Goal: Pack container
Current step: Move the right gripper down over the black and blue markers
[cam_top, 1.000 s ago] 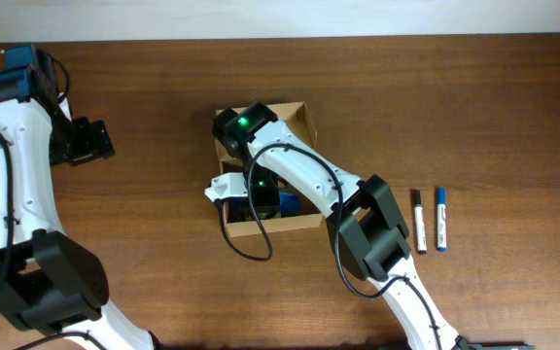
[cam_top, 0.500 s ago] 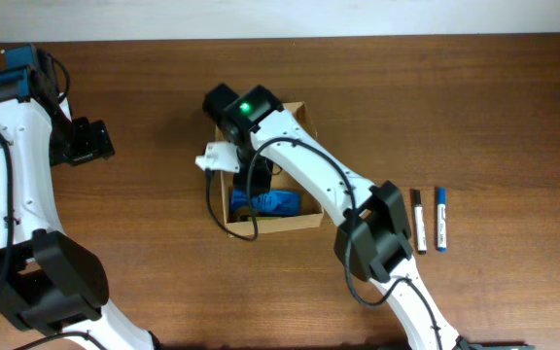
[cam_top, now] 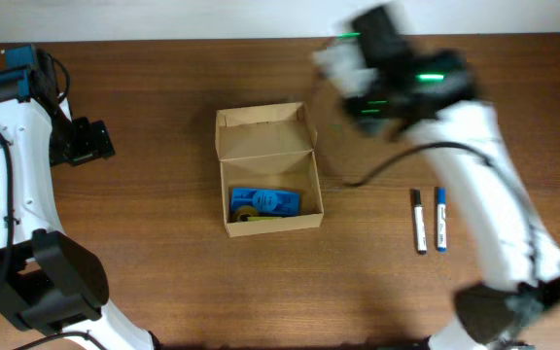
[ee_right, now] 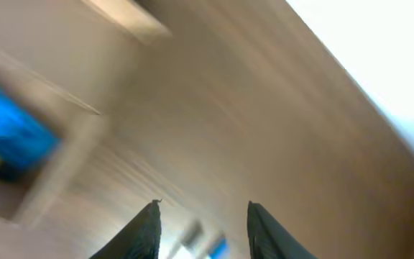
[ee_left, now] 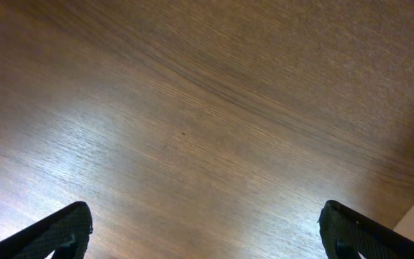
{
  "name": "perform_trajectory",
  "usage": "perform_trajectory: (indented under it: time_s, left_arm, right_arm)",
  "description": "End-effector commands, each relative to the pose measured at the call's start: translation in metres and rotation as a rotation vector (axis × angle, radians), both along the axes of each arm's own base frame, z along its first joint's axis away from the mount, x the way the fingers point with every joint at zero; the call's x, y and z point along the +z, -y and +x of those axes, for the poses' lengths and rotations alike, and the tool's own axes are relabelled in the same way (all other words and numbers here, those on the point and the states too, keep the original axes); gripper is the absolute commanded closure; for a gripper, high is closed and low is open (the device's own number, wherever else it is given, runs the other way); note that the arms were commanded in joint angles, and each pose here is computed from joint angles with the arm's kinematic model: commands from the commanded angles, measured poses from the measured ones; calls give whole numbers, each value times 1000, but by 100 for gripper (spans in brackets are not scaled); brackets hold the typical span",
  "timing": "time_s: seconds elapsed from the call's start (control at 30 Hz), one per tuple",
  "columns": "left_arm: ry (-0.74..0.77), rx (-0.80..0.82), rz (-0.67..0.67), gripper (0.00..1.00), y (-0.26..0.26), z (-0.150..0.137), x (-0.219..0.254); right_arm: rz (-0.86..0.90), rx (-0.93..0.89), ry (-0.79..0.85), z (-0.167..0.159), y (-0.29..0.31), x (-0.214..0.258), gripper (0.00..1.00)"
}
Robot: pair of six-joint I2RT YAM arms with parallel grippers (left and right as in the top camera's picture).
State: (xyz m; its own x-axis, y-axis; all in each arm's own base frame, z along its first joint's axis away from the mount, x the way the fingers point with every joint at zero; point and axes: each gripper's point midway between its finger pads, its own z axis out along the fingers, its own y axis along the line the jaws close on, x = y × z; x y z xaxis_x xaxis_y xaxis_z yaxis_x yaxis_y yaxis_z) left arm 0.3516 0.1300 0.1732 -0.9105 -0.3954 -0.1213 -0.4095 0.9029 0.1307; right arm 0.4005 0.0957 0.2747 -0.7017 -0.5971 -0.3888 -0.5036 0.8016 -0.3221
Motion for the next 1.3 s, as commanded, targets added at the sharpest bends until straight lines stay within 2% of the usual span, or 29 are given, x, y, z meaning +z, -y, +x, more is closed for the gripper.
perform_trajectory:
  time_s: [0.0,0.03,0.07,0.17,0.37,0.57,0.77,0.87,0.93,1.27]
  left_arm:
    - [6,-14,1,0,0,-2,3]
    - [6,-14,1,0,0,-2,3]
    - [6,-14,1,0,0,-2,3]
    - [6,-14,1,0,0,-2,3]
    - [6,-14,1,0,0,-2,3]
    - [6,-14,1,0,0,-2,3]
    - [7,-14,1,0,0,-2,3]
    - [6,-14,1,0,0,-2,3]
    - [6,-14,1,0,0,-2,3]
    - [6,-14,1,0,0,-2,3]
  right_arm:
    - [21,-314,-89,-19,83,-34,63]
    - [51,-384,-131,-27,100,-44,62]
    - [92,-429,-184,-36,110,-54,55]
    - [170,-513,-325,-58,131,-89,45]
    - [221,-603,-469,-88,140,-157,45]
    - [248,-631,-561,-112,130,-205,38]
    - [332,-658,-623,-122,114,-226,46]
    - [329,-655,-639,-123,112,-231,47]
    - [330,-659,-642,-122,112,-233,51]
    - [301,-684,-623,-114,112,-251,53]
